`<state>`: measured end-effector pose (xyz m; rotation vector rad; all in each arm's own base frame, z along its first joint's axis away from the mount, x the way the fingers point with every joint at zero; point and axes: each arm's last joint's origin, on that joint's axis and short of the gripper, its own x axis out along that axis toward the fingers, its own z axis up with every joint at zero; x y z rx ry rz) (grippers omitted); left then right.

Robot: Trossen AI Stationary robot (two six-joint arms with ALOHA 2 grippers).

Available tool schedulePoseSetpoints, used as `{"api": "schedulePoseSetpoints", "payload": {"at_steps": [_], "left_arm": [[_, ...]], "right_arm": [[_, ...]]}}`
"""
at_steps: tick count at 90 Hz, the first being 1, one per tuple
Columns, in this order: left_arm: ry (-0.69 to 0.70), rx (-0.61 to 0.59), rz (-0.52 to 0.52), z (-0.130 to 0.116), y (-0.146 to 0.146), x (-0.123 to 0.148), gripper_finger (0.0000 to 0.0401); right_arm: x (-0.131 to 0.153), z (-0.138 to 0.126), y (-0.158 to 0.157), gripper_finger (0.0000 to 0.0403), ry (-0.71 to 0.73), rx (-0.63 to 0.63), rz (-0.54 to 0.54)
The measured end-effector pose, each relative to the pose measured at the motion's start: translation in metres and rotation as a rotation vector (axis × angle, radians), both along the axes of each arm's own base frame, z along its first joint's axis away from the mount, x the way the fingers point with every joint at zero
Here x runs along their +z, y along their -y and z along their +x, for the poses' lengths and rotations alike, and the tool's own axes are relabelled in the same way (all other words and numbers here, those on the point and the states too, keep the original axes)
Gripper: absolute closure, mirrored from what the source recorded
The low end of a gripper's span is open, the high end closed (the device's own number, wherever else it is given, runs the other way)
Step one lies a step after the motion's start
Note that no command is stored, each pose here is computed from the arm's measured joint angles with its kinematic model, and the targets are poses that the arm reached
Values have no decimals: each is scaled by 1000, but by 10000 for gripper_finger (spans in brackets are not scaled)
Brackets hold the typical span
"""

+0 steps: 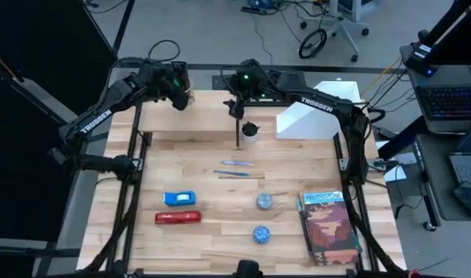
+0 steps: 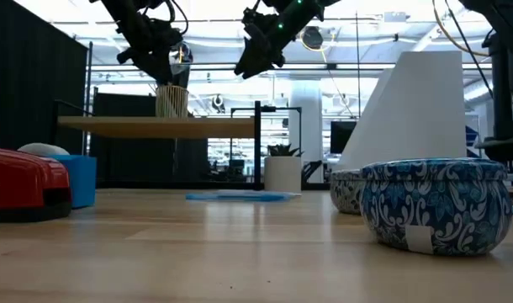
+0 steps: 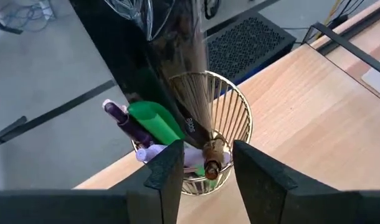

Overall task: Stock shelves
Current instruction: Remove the brown pen from the gold pen holder

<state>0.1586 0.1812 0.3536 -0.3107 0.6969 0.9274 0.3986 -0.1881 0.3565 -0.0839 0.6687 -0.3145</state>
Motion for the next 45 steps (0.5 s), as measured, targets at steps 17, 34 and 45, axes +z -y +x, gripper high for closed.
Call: {"api": "schedulePoseSetpoints", "payload": {"at_steps": [17,34,45], "left_arm": [[0,0,-1,0,0,0,335],[1,0,0,0,0,0,393],[0,1,0,0,0,0,390]], "right_arm": [[0,0,0,147,0,0,0],[0,0,0,147,-2,0,1],[0,0,0,147,-4,0,2]]}}
